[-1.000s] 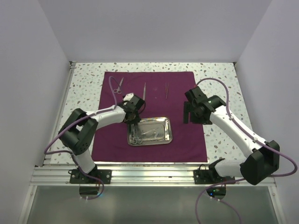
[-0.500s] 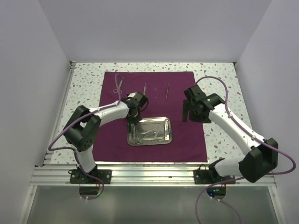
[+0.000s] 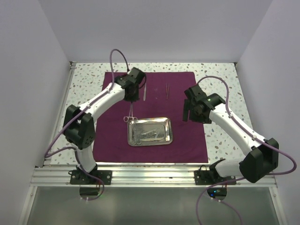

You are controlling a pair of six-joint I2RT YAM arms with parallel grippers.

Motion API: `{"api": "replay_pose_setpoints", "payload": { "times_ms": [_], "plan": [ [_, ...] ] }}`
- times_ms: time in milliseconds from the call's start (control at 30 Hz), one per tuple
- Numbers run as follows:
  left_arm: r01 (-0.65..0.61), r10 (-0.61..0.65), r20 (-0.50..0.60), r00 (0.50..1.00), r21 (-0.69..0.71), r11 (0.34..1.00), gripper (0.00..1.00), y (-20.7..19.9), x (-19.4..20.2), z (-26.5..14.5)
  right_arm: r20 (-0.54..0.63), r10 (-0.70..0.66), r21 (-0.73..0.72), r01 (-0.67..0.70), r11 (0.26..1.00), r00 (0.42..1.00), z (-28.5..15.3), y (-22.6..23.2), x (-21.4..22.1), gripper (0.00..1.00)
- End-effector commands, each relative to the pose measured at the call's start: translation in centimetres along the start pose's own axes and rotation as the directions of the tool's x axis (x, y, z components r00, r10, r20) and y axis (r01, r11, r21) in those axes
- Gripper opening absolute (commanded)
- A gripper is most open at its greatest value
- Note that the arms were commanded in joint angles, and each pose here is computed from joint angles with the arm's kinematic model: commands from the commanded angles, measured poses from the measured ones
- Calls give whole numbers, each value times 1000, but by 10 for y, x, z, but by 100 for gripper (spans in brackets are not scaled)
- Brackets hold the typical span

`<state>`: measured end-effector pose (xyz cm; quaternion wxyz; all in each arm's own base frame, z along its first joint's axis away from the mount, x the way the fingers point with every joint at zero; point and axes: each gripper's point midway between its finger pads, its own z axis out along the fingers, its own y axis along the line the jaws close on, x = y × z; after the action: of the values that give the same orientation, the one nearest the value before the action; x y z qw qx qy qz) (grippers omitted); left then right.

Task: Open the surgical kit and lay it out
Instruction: Pick up the medical item from the container, then place the medical item in the surgical kit.

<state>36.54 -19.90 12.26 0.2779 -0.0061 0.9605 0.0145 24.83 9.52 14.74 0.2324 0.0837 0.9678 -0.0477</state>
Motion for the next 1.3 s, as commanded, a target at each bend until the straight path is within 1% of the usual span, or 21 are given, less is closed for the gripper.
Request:
{"api": "replay_pose_setpoints", "payload": {
  "times_ms": [0,33,100,133,233,300,333,400,500,600,667,700,733,800,867,967,1067,1133,1167,1200,1267],
  "plan": [
    [-55,61,107,992,-57,997,0,35,-68,6,46,44,8,-44,999,998,-7,2,-17,85],
    [-97,106,129,986,-76,992,0,38,-81,18,46,41,6,-42,999,998,-7,2,-18,85],
    [-83,105,199,974,-113,990,0,51,-118,20,48,42,-6,-42,999,998,-8,4,-19,85],
    [-115,141,211,967,-133,984,0,53,-129,37,57,44,-19,-43,999,997,-10,6,-21,86],
    [-104,147,269,952,-169,980,0,72,-166,66,61,46,-51,-43,998,997,-11,11,-21,86],
    [-52,103,312,945,-168,984,0,89,-192,77,57,51,-50,-48,998,997,-12,11,-21,86],
    [-41,91,302,949,-168,985,0,93,-193,100,52,50,-42,-48,998,997,-12,9,-19,86],
    [-9,59,332,942,-151,988,0,101,-209,121,43,53,-30,-52,998,998,-15,6,-17,86],
    [-8,51,353,934,-121,993,0,100,-221,147,35,55,-15,-55,998,998,-18,1,-14,86],
    [39,0,357,934,-102,994,0,106,-226,158,36,54,-2,-54,999,998,-20,-4,-11,86],
    [47,-12,364,931,-88,995,18,105,-227,156,36,56,-4,-56,998,998,-21,-5,-11,86],
    [52,-19,372,928,-79,995,32,105,-230,150,35,57,-9,-57,998,998,-20,-4,-10,87],
    [57,-25,376,926,-75,996,57,105,-232,145,30,56,-17,-55,998,998,-19,-2,-9,87],
    [62,-28,367,930,-82,995,68,107,-226,138,34,52,-37,-50,998,998,-17,3,-11,87],
    [72,-33,394,918,-85,994,70,112,-232,110,19,36,-83,-34,996,999,-16,12,-9,87],
    [92,-44,383,923,-107,990,70,123,-219,79,23,21,-172,-17,985,1000,-14,33,-10,86],
    [119,-79,346,935,-96,988,65,128,-193,49,14,-11,-223,14,975,1000,-7,57,-7,81],
    [130,-105,308,946,-64,989,62,128,-165,32,18,-29,-241,33,970,999,-3,72,-8,76],
    [114,-93,250,964,-70,991,61,126,-137,39,8,-53,-242,53,969,999,4,84,-4,73],
    [120,-102,272,957,-49,992,60,126,-134,19,2,-56,-236,55,970,998,9,87,-3,67],
    [111,-99,253,962,-33,993,59,120,-113,10,-22,-56,-238,49,970,998,19,97,2,64]
  ]
}}
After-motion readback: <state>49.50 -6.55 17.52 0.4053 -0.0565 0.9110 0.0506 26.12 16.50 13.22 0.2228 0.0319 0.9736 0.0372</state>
